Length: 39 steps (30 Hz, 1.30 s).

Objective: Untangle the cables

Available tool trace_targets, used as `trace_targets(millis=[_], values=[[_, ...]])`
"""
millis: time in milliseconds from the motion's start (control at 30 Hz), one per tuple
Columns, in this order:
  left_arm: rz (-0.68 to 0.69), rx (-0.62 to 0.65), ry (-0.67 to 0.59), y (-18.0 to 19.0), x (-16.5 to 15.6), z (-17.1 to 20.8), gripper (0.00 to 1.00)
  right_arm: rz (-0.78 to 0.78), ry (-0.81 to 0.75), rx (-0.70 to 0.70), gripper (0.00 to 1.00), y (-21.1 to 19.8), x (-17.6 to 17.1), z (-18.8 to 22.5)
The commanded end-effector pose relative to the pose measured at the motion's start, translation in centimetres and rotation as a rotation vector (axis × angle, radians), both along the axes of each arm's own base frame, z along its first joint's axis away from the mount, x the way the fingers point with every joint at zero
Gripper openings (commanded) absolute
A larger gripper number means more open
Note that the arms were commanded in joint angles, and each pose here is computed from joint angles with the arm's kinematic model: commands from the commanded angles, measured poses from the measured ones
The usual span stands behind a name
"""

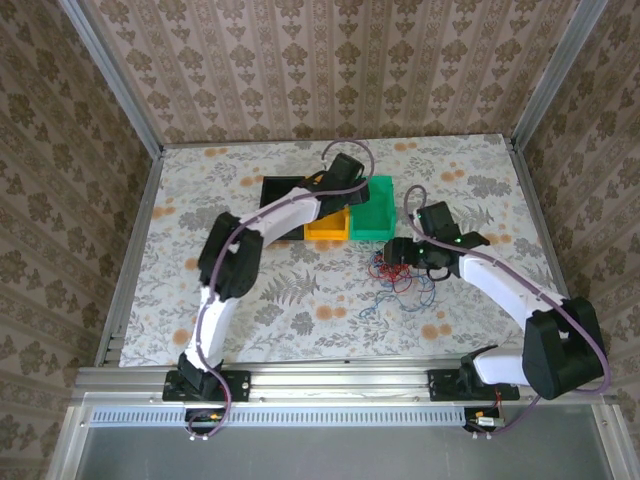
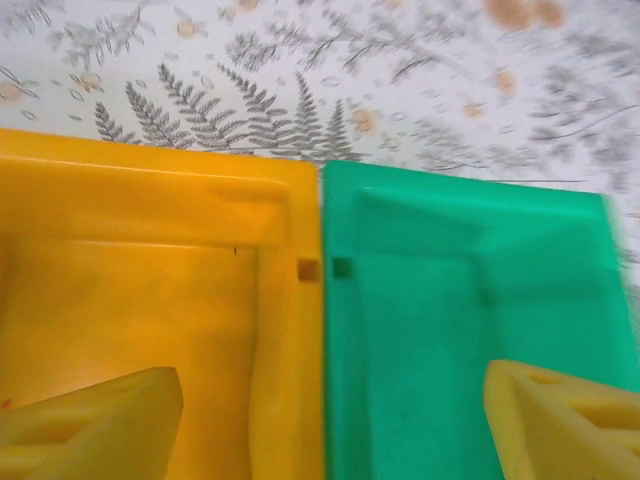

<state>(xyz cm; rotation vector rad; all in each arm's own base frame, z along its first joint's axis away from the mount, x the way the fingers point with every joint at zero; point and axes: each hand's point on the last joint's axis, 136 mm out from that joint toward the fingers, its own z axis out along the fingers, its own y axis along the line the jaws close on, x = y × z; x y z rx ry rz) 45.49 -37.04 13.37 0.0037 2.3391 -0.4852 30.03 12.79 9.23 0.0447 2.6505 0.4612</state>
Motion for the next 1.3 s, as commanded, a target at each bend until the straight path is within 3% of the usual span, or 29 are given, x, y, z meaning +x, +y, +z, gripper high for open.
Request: trace_targets(millis=[0, 167, 333, 433, 600, 833, 1267], values=[[-0.163, -0.061, -0.239, 0.0, -1.8, 7.7, 0.81, 0.014, 0.062, 0.025, 0.73, 1.0, -0.7, -2.2], [-0.317, 0.068, -0.270, 4.7, -8.0, 4.1, 0.86, 0.151, 0.068, 0.044, 0.70, 5.5, 0.5, -3.7], [-0.300, 0.105, -0.247, 9.6, -12.7, 1.1, 0.89, 0.412, 0.085, 0.029, 0.65, 12.4, -0.5, -3.8], [-0.317, 0.145, -0.258, 10.9, -14.3, 0.7, 0.90, 0.522, 0.034, 0.059, 0.71, 15.4, -1.4, -1.9], [-0.454, 0.213, -0.277, 9.7, -16.0, 0.4, 0.91, 0.456, -0.034, -0.004, 0.80, 13.4, -0.8, 0.1], [-0.580, 0.257, -0.220, 7.7, -16.9, -1.8, 0.91, 0.399, -0.030, -0.011, 0.81, 10.2, -2.4, 1.0], [-0.558, 0.230, -0.136, 7.1, -16.6, -4.8, 0.79, 0.380, 0.136, -0.022, 0.62, 9.5, -4.8, -3.9]])
